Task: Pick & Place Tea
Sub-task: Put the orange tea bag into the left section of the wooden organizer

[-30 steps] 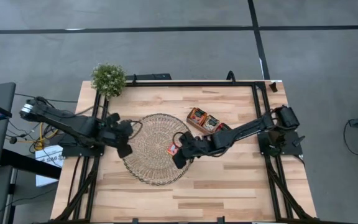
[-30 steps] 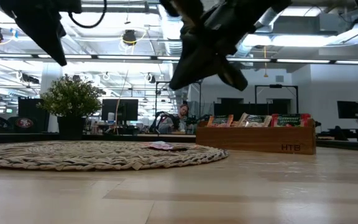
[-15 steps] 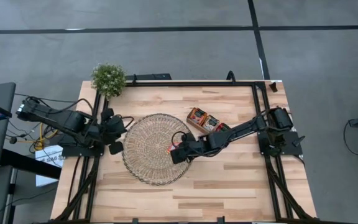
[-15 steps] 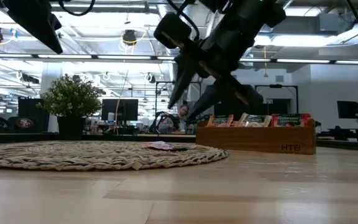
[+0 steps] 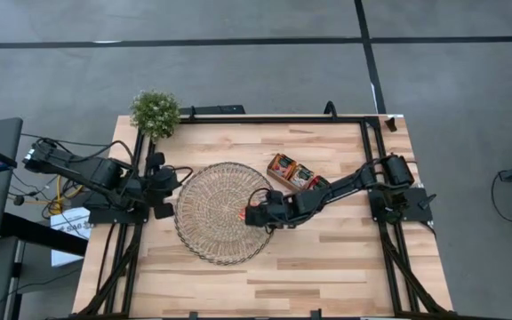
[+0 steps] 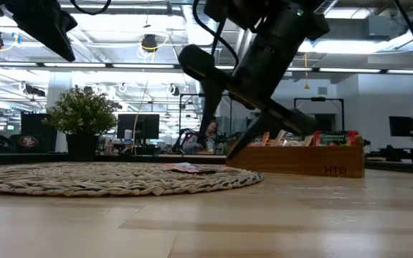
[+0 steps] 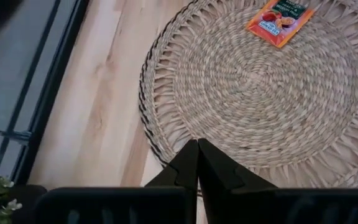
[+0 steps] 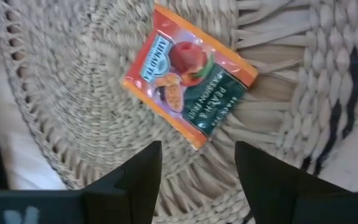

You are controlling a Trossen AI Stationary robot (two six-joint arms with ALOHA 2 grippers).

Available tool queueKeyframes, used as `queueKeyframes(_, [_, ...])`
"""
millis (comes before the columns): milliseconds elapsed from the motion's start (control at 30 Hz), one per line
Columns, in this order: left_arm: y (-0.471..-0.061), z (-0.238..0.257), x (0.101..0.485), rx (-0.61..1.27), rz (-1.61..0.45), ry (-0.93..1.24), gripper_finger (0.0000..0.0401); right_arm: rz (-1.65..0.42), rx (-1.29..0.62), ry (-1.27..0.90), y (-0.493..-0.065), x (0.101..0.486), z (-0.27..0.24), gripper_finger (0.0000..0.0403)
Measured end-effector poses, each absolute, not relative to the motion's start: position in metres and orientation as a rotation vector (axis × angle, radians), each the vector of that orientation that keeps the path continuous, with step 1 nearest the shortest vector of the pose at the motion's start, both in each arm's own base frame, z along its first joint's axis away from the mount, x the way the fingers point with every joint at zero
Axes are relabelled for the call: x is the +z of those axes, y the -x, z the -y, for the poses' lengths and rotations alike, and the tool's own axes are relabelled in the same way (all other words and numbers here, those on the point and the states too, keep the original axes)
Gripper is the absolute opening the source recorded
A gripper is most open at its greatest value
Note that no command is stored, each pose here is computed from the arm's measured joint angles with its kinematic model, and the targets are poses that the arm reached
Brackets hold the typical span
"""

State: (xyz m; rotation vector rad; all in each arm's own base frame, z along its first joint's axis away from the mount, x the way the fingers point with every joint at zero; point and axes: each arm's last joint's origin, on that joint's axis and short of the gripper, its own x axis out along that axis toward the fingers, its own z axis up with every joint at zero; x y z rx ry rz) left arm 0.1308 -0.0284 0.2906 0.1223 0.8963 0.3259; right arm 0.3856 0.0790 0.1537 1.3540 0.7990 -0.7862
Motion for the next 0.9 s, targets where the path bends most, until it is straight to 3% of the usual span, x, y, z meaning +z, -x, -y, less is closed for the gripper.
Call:
queueKeyframes(400, [-0.131, 0.028, 0.291, 0.314, -0.9, -0.17, 0.0, -0.632, -0.644, -1.299, -0.404, 0.165, -0.06, 0.0169])
queueKeyframes(900, [-0.131, 0.027, 0.292, 0.352, -0.886, -0.224, 0.0, -0.689, -0.586, -1.262, -0.408, 0.165, -0.029, 0.0166])
